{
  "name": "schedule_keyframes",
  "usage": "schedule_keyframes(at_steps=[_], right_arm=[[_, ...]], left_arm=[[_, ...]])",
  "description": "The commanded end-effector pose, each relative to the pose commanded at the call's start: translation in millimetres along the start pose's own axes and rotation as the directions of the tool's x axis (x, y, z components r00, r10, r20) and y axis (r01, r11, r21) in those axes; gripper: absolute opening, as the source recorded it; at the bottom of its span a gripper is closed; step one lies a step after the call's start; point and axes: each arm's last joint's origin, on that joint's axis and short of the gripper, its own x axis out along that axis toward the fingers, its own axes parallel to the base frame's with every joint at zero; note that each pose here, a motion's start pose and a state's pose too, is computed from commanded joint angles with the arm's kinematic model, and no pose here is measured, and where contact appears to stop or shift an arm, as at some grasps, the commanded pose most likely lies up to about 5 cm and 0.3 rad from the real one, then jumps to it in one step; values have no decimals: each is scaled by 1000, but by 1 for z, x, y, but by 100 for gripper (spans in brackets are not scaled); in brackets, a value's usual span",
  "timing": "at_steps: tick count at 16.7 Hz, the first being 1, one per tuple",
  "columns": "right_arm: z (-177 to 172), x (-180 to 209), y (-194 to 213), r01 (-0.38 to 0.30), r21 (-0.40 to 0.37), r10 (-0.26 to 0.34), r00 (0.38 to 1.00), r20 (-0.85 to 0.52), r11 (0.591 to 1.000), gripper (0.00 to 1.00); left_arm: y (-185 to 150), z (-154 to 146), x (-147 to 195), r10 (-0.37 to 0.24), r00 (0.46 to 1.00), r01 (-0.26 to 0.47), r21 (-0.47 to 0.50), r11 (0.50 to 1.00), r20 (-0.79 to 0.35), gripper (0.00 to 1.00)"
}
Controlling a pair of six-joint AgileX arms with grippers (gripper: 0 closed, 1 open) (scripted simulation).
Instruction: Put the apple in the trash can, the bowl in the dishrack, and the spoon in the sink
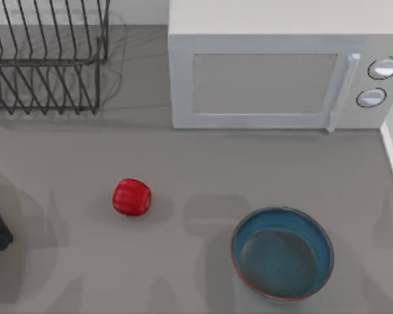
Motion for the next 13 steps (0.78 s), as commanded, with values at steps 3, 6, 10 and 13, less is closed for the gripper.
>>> schedule_keyframes(at_steps=[3,6,10,13], right_arm=[[0,0,0,0,0,0,1000,0,1000,100],[0,0,0,0,0,0,1000,0,1000,100],[0,0,0,0,0,0,1000,0,1000,100],[0,0,0,0,0,0,1000,0,1000,100]], left_arm=[[0,2,0,-4,1000,4,-2,1000,-8,100],[-4,18,1,-40,996,39,-16,999,-83,100],[-15,52,17,-118,948,108,-49,993,-297,100],[-29,74,47,-169,844,154,-71,985,-510,100]])
